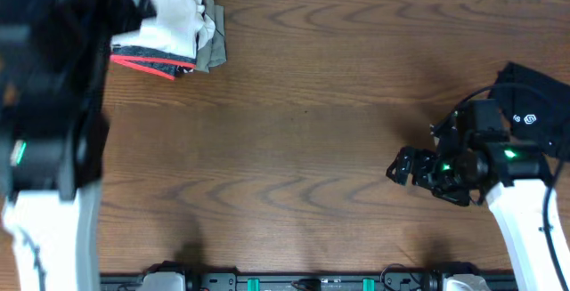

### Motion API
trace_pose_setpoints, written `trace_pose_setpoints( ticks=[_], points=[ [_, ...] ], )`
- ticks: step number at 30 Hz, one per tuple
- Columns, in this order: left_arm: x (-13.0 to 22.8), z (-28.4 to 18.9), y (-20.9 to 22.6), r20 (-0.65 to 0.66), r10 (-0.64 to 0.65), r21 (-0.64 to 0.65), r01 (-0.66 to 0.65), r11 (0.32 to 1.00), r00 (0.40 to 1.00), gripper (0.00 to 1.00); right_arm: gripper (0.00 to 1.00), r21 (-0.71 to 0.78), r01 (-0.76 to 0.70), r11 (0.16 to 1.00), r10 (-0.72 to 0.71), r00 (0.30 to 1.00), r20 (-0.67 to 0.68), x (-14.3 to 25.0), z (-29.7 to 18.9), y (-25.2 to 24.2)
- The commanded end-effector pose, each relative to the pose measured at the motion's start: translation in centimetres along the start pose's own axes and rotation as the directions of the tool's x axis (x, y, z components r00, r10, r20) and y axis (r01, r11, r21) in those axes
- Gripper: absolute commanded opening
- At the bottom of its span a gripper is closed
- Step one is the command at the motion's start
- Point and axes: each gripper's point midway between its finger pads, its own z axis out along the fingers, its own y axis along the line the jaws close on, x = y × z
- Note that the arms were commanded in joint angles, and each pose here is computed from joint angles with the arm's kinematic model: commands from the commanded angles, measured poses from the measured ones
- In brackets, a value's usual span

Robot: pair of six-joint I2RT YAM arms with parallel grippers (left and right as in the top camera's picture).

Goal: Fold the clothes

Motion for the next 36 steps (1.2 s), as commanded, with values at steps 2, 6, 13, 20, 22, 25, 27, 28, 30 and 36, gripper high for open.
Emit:
trace_pose_setpoints(
  ticks=[2,6,13,20,22,25,27,28,30,36],
  points=[
    [0.0,-6.3,-2.1,0.009,-0.045,0.171,0.043,0.984,0.999,0.98,0.99,-0.069,0.094,0.993,-0.082,0.985,0.151,-0.4,-4.0,1.9],
    [1.5,-11.2,-4.9,0.009,-0.038,0.384,0.032,0.923,0.999,0.98,0.99,-0.098,0.154,0.983,-0.119,0.947,0.297,0.4,-7.1,2.7],
    [8.3,-12.9,-5.3,-0.078,-0.047,0.469,0.078,0.880,0.996,0.98,0.99,-0.063,0.128,0.990,-0.072,0.831,0.552,3.1,-11.9,0.7],
    [16.1,-12.3,-6.0,-0.184,-0.060,0.548,0.153,0.822,0.981,0.98,0.99,-0.063,0.091,0.994,-0.016,0.681,0.732,5.5,-15.2,-1.3],
    [17.8,-12.1,-6.2,-0.183,-0.070,0.573,0.164,0.803,0.981,0.98,0.99,-0.053,0.082,0.995,-0.011,0.634,0.774,6.0,-16.0,-2.0],
    [19.6,-11.4,-5.9,-0.186,-0.108,0.572,0.197,0.796,0.977,0.98,0.99,-0.058,0.085,0.995,-0.003,0.586,0.810,6.5,-16.8,-2.3],
    [20.9,-10.8,-5.8,-0.198,-0.116,0.569,0.211,0.795,0.973,0.98,0.99,-0.051,0.075,0.996,-0.001,0.575,0.818,6.5,-17.0,-2.5],
    [21.8,-10.3,-5.7,-0.217,-0.123,0.561,0.226,0.796,0.969,0.98,0.99,-0.046,0.068,0.997,-0.001,0.571,0.821,6.3,-17.1,-2.6],
    [23.1,-9.6,-5.5,-0.249,-0.127,0.548,0.248,0.799,0.960,0.98,0.99,-0.036,0.053,0.998,0.000,0.562,0.827,6.2,-17.2,-3.0],
    [26.1,-8.1,-5.2,-0.337,-0.119,0.509,0.287,0.811,0.934,0.98,0.99,0.011,-0.034,0.999,0.006,0.474,0.881,5.1,-19.0,-4.5]
  ],
)
